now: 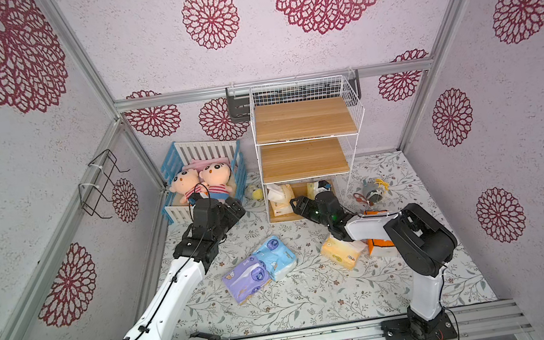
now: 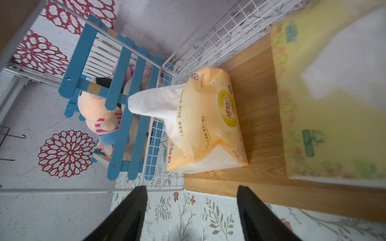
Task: Remove the tissue boxes from the shelf
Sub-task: Pick up a box of tissues from the shelf.
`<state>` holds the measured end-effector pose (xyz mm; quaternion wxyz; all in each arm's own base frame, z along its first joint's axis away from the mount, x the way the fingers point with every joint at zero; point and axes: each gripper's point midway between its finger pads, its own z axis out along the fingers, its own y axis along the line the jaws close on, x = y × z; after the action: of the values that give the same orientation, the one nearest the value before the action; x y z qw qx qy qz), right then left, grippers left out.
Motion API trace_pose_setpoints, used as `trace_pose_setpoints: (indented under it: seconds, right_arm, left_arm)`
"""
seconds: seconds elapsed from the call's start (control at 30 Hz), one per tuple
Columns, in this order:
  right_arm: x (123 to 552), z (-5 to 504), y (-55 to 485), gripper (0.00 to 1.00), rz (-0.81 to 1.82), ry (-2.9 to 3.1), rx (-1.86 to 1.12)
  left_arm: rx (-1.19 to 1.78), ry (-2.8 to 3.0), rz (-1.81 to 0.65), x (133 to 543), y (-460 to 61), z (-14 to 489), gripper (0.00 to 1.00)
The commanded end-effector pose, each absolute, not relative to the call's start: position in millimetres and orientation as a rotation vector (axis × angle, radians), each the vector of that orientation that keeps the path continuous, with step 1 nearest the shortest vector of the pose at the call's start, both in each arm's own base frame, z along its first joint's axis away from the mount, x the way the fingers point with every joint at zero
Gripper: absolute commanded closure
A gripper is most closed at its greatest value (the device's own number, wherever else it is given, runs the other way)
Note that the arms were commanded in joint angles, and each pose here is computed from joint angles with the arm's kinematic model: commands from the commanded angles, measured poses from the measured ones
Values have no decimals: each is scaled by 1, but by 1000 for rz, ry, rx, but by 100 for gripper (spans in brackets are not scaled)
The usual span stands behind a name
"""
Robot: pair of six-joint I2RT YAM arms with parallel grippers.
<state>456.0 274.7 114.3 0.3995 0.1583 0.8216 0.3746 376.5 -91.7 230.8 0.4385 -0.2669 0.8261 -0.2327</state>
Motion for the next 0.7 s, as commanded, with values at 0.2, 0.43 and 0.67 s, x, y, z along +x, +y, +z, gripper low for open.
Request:
trace_pose_setpoints:
  seconds: [0.2,0.43,0.67]
  right_arm:
    - [488,106,278,23,871,2072,387]
    - [500,91,281,23,820,2105,370]
    - [508,75,289,25,826,2157,336]
  left_arm:
    - [-647,2044,-600,382,-92,230,3]
    - [-660,2041,-625,383,-94,227,3]
    - [-660,2041,-622,381,-93,228,3]
